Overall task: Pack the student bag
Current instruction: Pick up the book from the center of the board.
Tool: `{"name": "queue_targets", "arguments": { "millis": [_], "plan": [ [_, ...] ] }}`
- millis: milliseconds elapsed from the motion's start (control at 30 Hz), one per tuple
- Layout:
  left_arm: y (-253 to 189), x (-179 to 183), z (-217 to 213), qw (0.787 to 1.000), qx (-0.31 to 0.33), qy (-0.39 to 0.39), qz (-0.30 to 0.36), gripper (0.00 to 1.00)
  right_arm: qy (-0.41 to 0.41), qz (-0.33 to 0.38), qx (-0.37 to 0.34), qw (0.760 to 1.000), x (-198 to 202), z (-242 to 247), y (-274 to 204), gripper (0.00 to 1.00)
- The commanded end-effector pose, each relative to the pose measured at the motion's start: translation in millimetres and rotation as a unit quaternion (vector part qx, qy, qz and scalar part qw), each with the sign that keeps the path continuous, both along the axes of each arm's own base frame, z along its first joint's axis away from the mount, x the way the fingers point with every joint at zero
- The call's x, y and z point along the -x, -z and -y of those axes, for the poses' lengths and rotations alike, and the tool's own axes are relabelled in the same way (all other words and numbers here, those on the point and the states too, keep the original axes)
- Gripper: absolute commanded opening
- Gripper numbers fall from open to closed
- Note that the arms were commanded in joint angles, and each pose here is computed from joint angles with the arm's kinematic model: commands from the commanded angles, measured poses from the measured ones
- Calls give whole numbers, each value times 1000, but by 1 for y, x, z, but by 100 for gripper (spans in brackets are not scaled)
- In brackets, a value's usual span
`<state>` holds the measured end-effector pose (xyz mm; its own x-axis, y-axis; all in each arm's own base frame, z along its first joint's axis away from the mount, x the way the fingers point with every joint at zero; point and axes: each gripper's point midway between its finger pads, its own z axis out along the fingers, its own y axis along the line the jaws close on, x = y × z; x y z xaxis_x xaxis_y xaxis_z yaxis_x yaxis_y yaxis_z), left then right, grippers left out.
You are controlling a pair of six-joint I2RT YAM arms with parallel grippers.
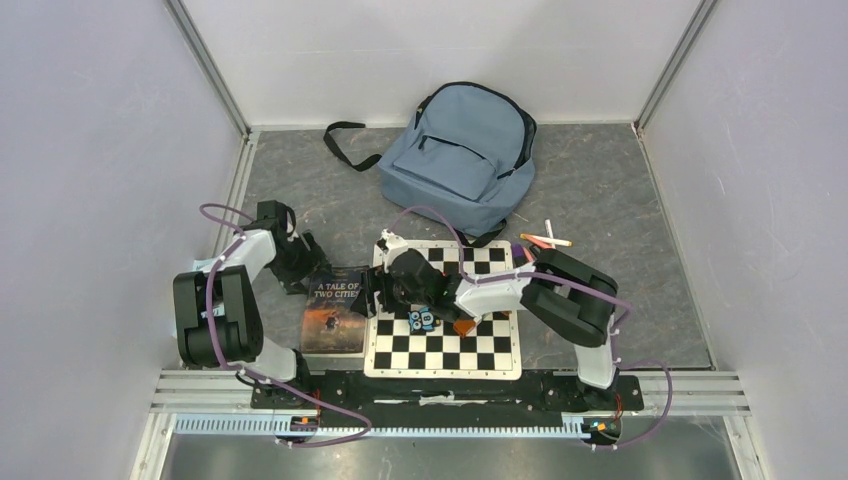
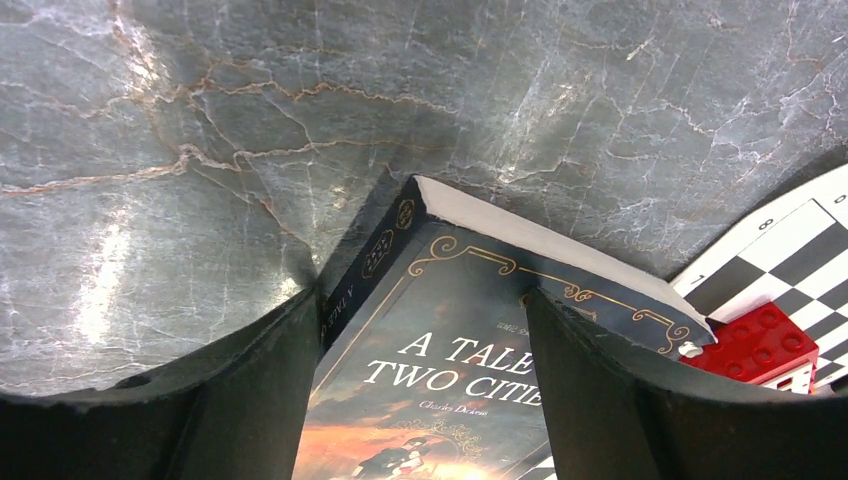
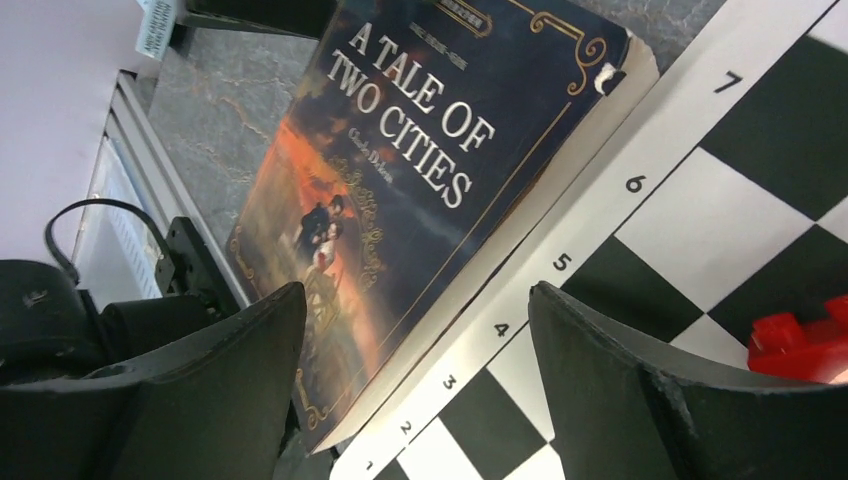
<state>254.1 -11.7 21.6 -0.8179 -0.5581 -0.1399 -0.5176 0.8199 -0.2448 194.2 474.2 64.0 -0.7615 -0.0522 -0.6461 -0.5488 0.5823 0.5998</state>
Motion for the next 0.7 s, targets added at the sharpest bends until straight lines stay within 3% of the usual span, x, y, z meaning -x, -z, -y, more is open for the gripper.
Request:
{"name": "queue_targets", "arguments": {
  "millis": [0,267,667],
  "plan": [
    [5,-4,-1,1000,-6,21,2,78,-3,-21,-32,999,-1,-24,-2,85],
    [10,0,1,1000,0,21,-9,75,-15,-34,-30,999,-5,-45,19,76],
    [7,5,26,997,71,37,-1,48,-71,2,-36,997,-15,-84,35,78]
  ]
}}
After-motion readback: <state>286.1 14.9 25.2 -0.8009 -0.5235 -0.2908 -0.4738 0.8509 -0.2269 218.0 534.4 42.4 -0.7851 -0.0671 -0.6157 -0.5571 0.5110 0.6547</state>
